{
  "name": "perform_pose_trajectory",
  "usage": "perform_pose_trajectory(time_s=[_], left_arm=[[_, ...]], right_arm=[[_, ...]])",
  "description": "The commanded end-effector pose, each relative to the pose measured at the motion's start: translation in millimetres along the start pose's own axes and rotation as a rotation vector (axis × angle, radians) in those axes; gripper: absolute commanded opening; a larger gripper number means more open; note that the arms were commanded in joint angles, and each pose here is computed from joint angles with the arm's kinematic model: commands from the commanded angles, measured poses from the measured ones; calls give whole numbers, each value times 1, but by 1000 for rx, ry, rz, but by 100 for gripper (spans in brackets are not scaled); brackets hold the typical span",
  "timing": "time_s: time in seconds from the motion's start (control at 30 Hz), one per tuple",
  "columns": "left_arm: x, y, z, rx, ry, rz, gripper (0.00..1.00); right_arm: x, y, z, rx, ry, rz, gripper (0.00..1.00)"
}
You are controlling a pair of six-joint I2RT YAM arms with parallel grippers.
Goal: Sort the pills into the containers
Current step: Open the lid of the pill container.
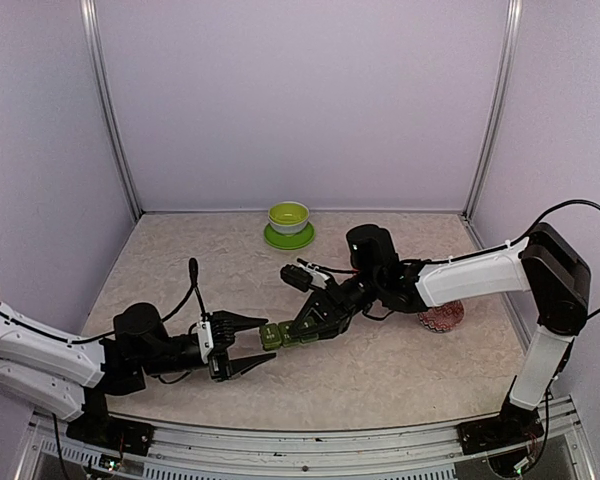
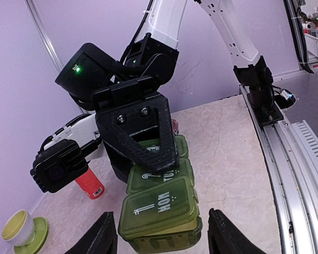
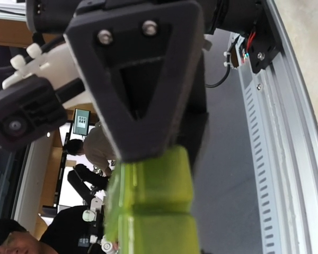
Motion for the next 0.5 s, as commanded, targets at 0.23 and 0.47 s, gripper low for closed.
perform_pose_trajectory(time_s=[0.23, 0.47], left_arm=[[10, -10, -14, -92, -72, -26, 63], [20, -8, -14, -92, -105, -84, 66]], right_arm=[[-6, -1, 1, -2, -2, 34, 19], [-14, -1, 4, 1, 3, 67, 18]])
Point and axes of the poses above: each gripper's point midway between its finger pads, its own y axis out along the fingers, its own x axis along the line the jaws close on, z = x × y, the point moved 5 cm from there along -y, back along the fingers, and after that the axes turned 14 degrees about -y, right-handed, at the moved point
